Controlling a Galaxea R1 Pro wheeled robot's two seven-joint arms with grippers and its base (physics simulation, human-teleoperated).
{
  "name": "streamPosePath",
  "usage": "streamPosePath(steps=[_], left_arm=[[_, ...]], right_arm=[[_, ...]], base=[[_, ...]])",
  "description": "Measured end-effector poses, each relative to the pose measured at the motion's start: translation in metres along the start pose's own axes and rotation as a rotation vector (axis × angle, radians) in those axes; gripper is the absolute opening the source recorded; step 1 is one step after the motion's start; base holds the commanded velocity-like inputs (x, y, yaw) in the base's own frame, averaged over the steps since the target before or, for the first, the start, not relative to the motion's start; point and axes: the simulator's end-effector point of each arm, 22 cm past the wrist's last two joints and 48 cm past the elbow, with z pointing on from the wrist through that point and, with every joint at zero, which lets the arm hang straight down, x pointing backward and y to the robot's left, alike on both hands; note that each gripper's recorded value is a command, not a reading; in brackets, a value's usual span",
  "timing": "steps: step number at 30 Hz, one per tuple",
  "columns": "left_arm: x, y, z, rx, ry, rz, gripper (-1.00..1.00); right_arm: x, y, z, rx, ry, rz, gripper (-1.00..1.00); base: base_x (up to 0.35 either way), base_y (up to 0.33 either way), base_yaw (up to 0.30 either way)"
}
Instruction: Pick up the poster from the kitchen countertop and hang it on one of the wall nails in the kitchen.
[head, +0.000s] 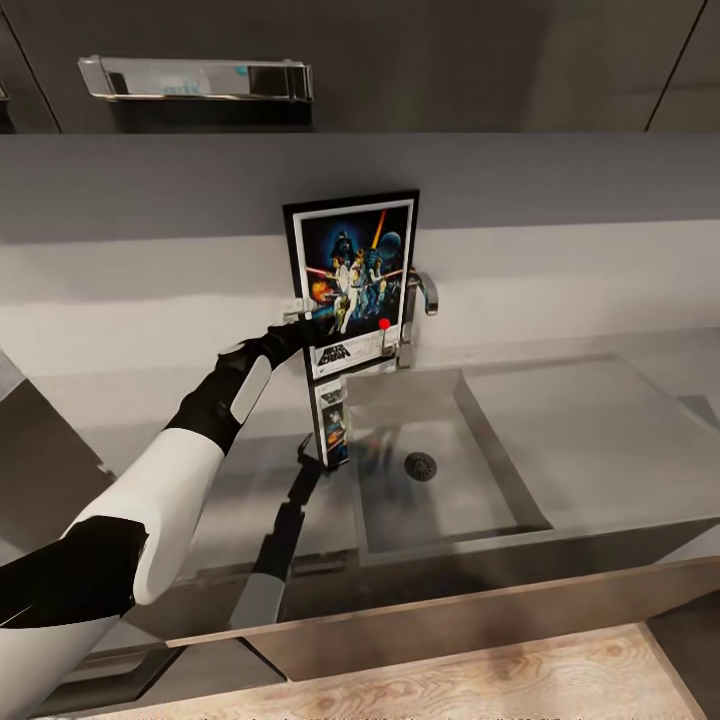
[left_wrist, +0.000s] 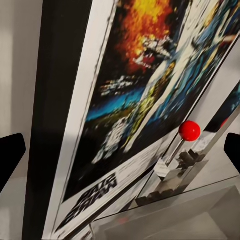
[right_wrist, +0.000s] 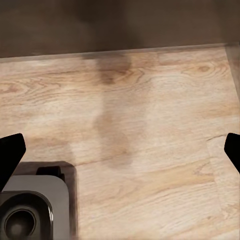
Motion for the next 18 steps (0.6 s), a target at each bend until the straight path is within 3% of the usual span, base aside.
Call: streamPosePath(steps=[18], left_arm=[[0.008, 0.002, 0.0046, 0.002, 0.005, -0.005, 1.0]], right_arm=[[0.0066, 0.0002, -0.0015, -0.002, 0.018, -0.004, 1.0]], base=[[0.0, 0.0, 0.0]])
